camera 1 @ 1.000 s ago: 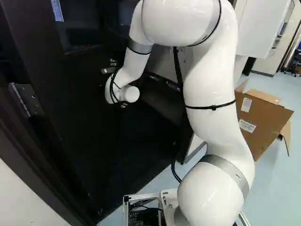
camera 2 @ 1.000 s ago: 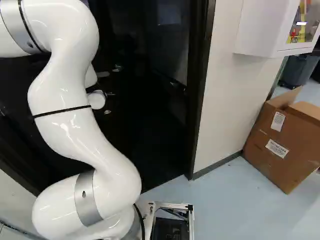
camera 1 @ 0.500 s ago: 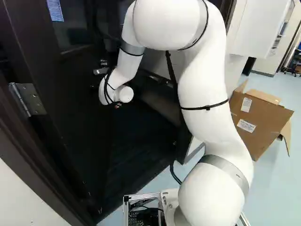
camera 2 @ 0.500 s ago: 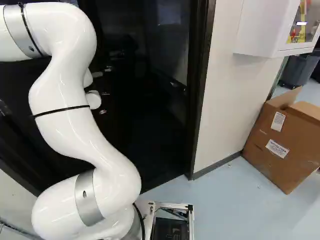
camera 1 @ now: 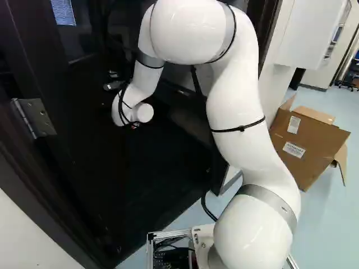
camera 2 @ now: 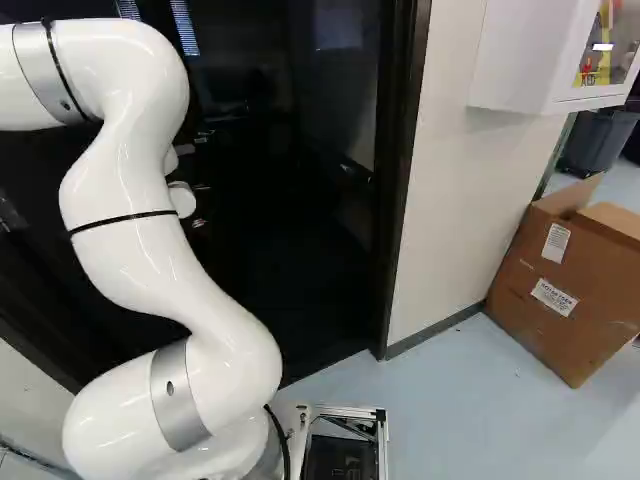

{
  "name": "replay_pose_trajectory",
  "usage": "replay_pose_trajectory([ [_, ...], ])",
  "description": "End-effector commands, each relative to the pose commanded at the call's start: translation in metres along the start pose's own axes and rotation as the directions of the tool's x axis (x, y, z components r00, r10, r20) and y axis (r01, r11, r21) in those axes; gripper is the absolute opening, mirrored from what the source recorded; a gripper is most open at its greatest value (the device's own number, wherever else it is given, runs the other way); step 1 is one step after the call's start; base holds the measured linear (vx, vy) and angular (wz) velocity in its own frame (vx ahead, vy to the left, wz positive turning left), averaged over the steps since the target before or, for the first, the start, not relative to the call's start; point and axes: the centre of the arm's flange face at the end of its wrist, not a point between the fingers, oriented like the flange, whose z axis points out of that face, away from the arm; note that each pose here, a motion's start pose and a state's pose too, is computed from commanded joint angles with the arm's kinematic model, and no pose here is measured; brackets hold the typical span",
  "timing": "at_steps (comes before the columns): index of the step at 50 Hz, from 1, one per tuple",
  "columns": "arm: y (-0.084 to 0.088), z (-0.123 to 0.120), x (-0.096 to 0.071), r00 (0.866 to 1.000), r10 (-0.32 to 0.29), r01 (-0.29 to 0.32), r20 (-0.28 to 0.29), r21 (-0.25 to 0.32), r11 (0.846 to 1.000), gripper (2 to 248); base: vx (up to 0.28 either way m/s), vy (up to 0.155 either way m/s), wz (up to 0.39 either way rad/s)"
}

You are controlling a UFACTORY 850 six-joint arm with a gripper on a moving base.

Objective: Open the door and move inside

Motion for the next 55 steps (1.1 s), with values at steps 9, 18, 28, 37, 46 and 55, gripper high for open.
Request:
replay_pose_trajectory([
  [9, -0.01, 0.003, 0.0, 1.0, -0.006, 0.006, -0.002, 0.018, 1.0, 247, 0.0, 0.0, 0.0],
  [18, -0.02, 0.004, 0.001, 1.0, -0.009, 0.009, -0.004, 0.034, 0.999, 247, 0.0, 0.0, 0.0],
  [28, -0.031, 0.004, 0.001, 1.0, -0.012, 0.012, -0.005, 0.051, 0.999, 247, 0.0, 0.0, 0.0],
  [37, -0.04, 0.004, 0.001, 1.0, -0.015, 0.015, -0.005, 0.065, 0.998, 247, 0.0, 0.0, 0.0],
  [46, -0.049, -0.001, 0.001, 1.0, -0.019, 0.02, -0.002, 0.081, 0.997, 247, 0.0, 0.0, 0.0],
  [55, -0.057, -0.008, 0.001, 1.0, -0.029, 0.028, 0.001, 0.101, 0.994, 247, 0.0, 0.0, 0.0],
])
